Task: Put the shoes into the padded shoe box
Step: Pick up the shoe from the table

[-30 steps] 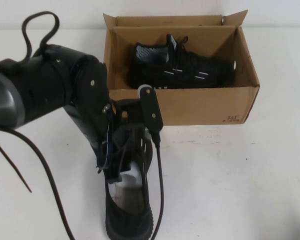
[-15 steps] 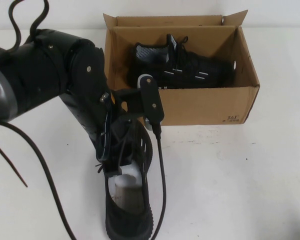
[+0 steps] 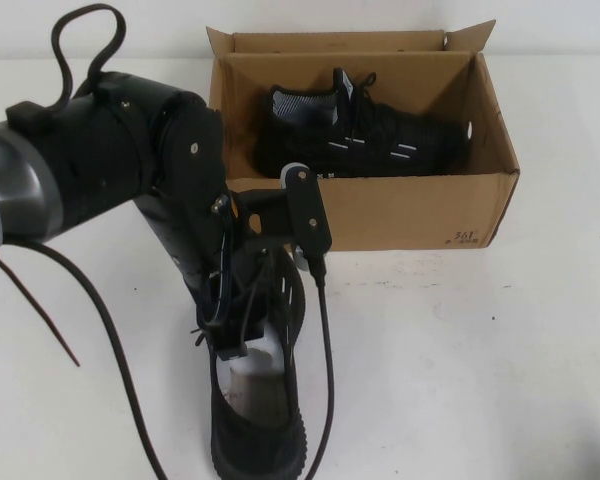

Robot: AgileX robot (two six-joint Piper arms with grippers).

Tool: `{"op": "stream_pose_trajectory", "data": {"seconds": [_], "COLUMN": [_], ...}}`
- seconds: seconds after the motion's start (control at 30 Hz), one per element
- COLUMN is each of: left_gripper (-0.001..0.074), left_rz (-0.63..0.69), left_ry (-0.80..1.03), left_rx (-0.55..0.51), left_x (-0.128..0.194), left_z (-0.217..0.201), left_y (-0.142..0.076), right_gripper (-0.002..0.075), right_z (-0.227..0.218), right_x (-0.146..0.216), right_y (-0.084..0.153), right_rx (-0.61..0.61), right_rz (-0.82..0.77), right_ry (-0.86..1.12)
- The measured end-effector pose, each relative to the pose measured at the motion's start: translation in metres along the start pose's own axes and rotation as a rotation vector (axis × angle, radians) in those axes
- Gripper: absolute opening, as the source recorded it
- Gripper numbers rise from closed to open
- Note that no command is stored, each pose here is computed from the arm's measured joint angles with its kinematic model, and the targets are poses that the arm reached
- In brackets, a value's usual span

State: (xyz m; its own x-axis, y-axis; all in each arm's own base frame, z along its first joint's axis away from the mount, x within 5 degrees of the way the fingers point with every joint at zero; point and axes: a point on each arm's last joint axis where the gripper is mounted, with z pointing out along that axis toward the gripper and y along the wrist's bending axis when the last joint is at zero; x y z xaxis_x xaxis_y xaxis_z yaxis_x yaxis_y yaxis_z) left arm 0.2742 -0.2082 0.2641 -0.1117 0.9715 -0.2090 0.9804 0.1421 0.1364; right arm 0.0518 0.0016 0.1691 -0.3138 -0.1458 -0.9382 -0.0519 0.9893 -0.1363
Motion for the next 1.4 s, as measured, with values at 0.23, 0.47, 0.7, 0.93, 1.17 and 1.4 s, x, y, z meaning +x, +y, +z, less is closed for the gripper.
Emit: {"op": "stream_pose_trajectory", "data": {"seconds": [0.23,0.47,0.7,0.93,1.17,1.4], "left_gripper": [0.0262,0.0152,0.001,0.0001,0.0001,0.0001], "left_rz": [0.0,-0.002,-0.002,-0.02,-0.102,-0.274], "left_ry": [-0.007,-0.009,0.0,-0.011,-0.056,-0.109], "left_rx": [-0.007,-0.005,0.007,0.007,-0.008,-0.032], "left_x": [-0.001,-0.001,0.0,0.0,-0.001,-0.005], "left_z": [0.0,0.0,0.0,-0.005,-0.039,-0.08], "left_y": [0.001,0.0,-0.001,-0.002,-0.007,-0.007], "right_gripper": [-0.0009,-0.0009,-0.0009,-0.0009,-0.0009,-0.0009], "right_z": [0.0,0.0,0.0,0.0,0.0,0.0], "right_x": [0.0,0.0,0.0,0.0,0.0,0.0], "right_y": [0.0,0.0,0.0,0.0,0.0,0.0], "right_rx": [0.0,0.0,0.0,0.0,0.0,0.0], "right_rz": [0.0,0.0,0.0,0.0,0.0,0.0], "right_ry": [0.0,0.0,0.0,0.0,0.0,0.0]}}
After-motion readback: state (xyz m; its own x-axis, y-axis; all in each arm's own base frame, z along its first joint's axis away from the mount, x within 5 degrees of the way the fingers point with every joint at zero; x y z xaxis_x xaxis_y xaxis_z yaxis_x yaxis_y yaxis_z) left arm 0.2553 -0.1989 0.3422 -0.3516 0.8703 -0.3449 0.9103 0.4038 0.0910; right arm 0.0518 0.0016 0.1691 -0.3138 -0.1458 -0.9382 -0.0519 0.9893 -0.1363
